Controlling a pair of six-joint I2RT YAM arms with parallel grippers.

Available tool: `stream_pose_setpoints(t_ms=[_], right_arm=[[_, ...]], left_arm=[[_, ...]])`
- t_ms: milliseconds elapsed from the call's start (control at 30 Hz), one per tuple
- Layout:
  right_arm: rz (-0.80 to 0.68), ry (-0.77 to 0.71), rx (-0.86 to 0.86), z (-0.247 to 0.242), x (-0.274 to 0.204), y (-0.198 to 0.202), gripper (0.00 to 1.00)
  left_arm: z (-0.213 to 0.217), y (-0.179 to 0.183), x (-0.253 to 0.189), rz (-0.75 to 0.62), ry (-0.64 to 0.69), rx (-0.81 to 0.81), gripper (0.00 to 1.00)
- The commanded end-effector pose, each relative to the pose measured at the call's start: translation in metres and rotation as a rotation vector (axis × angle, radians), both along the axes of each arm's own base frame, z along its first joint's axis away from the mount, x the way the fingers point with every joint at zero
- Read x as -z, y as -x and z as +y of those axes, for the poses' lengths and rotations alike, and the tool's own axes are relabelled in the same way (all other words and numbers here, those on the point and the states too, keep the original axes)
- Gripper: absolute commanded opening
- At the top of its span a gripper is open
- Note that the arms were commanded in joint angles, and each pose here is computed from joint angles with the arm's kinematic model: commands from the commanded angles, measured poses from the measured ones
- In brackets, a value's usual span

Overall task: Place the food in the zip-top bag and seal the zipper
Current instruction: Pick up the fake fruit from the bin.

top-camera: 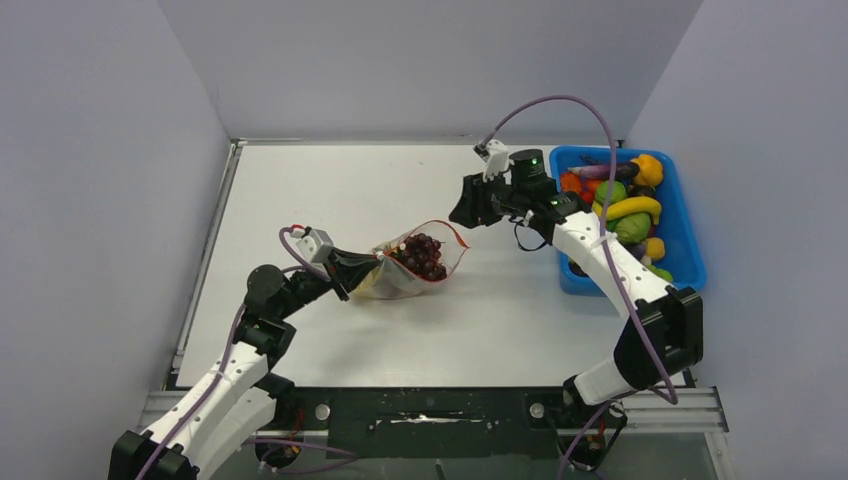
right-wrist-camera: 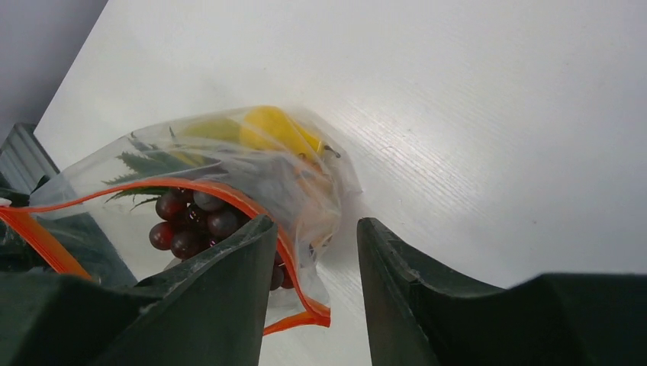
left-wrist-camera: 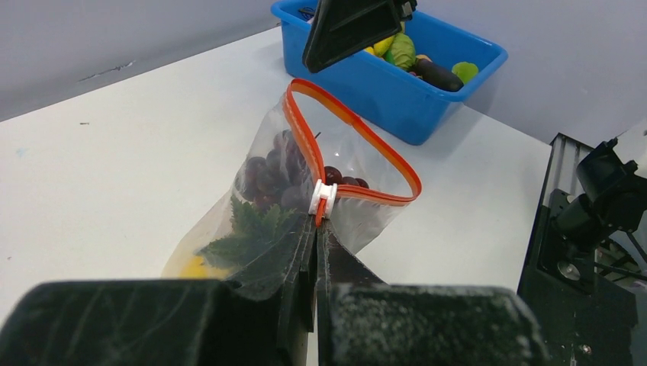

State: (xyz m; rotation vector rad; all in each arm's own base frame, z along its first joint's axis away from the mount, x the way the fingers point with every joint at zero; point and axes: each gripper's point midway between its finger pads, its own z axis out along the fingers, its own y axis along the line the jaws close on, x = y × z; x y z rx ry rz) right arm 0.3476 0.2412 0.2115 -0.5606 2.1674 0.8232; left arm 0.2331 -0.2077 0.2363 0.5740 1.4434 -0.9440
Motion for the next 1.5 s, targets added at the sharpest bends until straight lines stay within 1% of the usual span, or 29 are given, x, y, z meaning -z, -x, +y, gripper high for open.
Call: stream_pose_setpoints(t_ms=[0, 200, 433, 633, 667, 800, 900, 1100, 1267, 1467], right_arm=[[-0.178, -0.051, 0.200, -0.025, -0.069, -0.024, 0.44], [-0.214, 0.033, 0.538, -0.089, -0.077, -0.043, 0.44], [-0.222, 0.159, 0.885, -0.174, -0.081, -0.048, 0.42], [-0.160, 0.178, 1.132, -0.253, -0.072, -0.048, 0.41], [-0.150, 0.183, 1.165, -0.261, -0.070, -0.048, 0.41], [-0.075, 0.243, 1.388, -0.307, -0.055, -0.042, 0.43], [-0.031, 0.255, 1.510, -0.332, -0.039, -0.036, 0.44], [0.015, 0.193, 1.640, -0.369, -0.010, -0.035, 0.47], [0.016, 0.039, 1.674, -0.386, 0.004, -0.050, 0.50], [0.056, -0.102, 1.685, -0.405, 0.019, -0.068, 0.50]], left_arm=[[0.001, -0.001, -0.031, -0.098, 0.048, -0.003, 0.00], [0.003, 0.002, -0.034, -0.109, 0.054, -0.005, 0.00], [0.003, 0.005, -0.034, -0.112, 0.058, 0.002, 0.00], [0.002, 0.008, -0.035, -0.117, 0.065, 0.016, 0.00], [0.003, 0.008, -0.035, -0.115, 0.065, 0.014, 0.00], [0.001, 0.009, -0.038, -0.118, 0.073, 0.026, 0.00], [0.002, 0.010, -0.040, -0.124, 0.078, 0.026, 0.00], [0.003, 0.013, -0.042, -0.128, 0.083, 0.027, 0.00], [0.003, 0.013, -0.040, -0.124, 0.084, 0.028, 0.00], [0.003, 0.014, -0.043, -0.132, 0.087, 0.026, 0.00]])
